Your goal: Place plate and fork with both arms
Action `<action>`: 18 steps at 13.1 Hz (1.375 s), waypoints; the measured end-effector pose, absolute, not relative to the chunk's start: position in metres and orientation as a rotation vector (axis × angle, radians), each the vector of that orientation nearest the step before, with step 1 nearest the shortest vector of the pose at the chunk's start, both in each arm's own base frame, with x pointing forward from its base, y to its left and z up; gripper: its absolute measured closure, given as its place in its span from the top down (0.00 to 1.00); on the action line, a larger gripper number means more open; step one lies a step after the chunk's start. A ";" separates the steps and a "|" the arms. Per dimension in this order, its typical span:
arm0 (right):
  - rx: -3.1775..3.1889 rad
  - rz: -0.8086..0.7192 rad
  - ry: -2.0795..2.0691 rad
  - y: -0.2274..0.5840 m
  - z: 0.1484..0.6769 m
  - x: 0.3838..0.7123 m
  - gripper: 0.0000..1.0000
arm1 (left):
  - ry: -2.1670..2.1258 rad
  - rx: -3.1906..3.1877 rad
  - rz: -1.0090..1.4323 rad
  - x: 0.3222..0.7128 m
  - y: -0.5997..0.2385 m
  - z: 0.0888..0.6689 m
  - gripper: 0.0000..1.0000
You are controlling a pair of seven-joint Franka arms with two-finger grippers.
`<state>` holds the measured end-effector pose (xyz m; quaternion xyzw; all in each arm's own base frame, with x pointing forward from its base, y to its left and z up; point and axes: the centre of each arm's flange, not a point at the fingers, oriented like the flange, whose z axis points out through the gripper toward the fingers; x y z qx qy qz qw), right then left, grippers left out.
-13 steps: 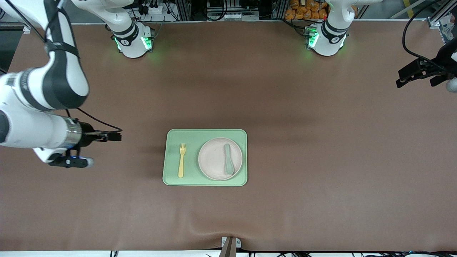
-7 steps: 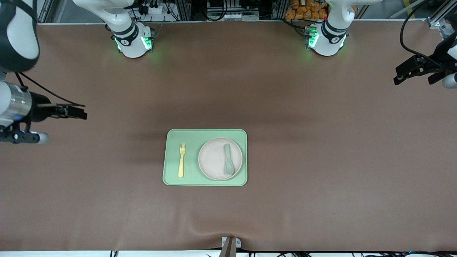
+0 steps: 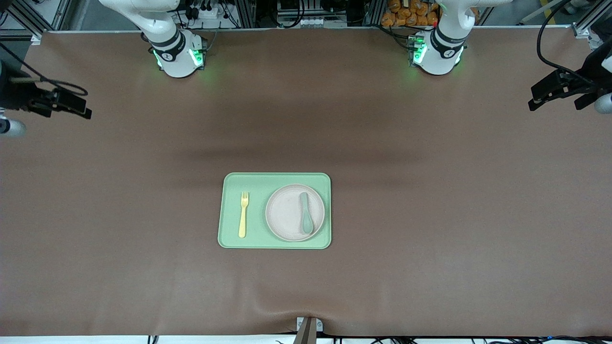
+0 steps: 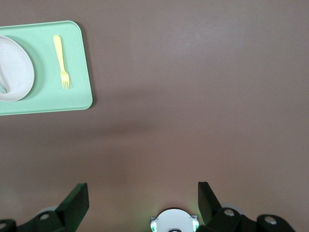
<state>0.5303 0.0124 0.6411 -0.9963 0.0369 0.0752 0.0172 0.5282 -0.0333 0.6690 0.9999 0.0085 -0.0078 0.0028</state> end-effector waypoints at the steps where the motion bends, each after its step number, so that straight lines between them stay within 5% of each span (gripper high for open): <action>1: -3.105 0.216 0.110 0.014 0.647 0.525 1.00 | 0.027 3.136 -0.024 0.528 -0.033 0.669 1.00; 18: -3.136 0.073 0.027 -0.016 0.677 0.534 1.00 | 0.022 3.136 -0.022 0.527 -0.035 0.670 1.00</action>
